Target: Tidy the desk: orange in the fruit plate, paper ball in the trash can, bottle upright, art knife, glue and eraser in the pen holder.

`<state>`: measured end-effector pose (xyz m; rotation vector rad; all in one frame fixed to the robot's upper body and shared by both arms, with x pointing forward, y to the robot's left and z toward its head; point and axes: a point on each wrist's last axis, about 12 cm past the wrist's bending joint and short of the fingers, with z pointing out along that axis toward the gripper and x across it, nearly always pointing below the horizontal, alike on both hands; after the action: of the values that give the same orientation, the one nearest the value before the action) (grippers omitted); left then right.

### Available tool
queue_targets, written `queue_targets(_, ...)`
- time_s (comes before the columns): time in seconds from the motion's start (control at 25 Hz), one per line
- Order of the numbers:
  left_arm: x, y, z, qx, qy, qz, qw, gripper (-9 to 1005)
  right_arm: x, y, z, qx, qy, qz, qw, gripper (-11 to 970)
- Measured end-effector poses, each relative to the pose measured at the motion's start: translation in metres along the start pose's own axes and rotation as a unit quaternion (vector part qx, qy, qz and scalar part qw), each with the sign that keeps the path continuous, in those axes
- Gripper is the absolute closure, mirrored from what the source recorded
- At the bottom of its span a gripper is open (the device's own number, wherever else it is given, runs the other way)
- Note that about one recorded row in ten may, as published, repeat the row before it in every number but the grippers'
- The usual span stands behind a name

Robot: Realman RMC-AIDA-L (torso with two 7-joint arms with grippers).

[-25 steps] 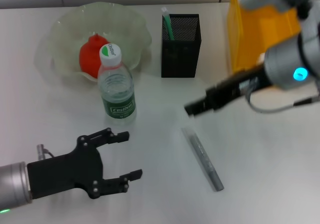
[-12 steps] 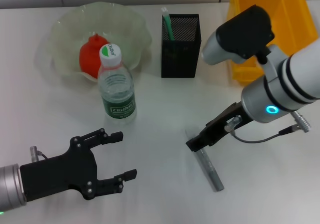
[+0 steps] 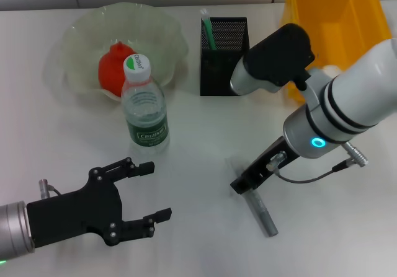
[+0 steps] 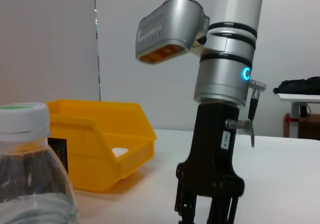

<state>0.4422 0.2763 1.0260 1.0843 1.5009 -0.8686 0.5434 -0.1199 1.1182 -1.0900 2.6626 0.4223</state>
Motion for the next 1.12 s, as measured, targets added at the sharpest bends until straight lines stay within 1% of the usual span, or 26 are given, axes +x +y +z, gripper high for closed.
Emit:
queue_targets(0.04,0.000,0.000,0.000,0.000,0.000,0.000,1.000,183,-0.001,0.001,0.001,0.001,0.001,-0.003,1.000,438)
queue_targets(0.28,0.000,-0.001,0.000,-0.001,0.000,0.000,1.000,183,-0.002,0.000,0.001,0.002,0.003,-0.003,1.000,461)
queue_targets(0.64,0.000,-0.001,0.002,0.002,-0.001,0.000,1.000,183,0.000,-0.004,0.004,0.002,0.010,0.006,1.000,819)
queue_targets(0.76,-0.001,-0.001,0.002,0.003,-0.003,0.000,1.000,183,0.001,-0.003,0.001,0.002,0.004,0.005,1.000,821)
queue_targets(0.8,-0.001,-0.001,0.002,0.006,-0.004,0.001,1.000,183,0.001,-0.003,-0.003,0.002,-0.004,0.005,1.000,821)
queue_targets(0.84,-0.002,-0.002,0.004,0.011,-0.008,0.001,1.000,183,0.001,-0.006,-0.014,0.002,-0.027,0.010,1.000,822)
queue_targets(0.88,-0.002,-0.002,0.004,0.011,-0.008,0.001,1.000,183,0.001,-0.006,-0.014,0.002,-0.027,0.010,1.000,822)
queue_targets(0.92,-0.003,-0.003,0.006,0.015,-0.011,0.002,1.000,183,0.002,-0.009,-0.022,0.002,-0.043,0.016,0.999,823)
queue_targets(1.0,-0.004,-0.004,0.010,0.020,-0.015,0.004,1.000,183,0.005,-0.018,-0.042,0.005,-0.092,0.030,0.995,823)
queue_targets(1.04,-0.004,-0.004,0.013,0.024,-0.016,0.004,1.000,183,0.010,-0.027,-0.064,0.005,-0.146,0.042,0.988,824)
queue_targets(1.08,-0.004,-0.004,0.013,0.024,-0.016,0.004,1.000,183,0.010,-0.027,-0.064,0.005,-0.146,0.042,0.988,824)
queue_targets(1.12,-0.004,-0.005,0.015,0.027,-0.017,0.004,0.999,183,0.013,-0.034,-0.077,-0.001,-0.182,0.045,0.982,825)
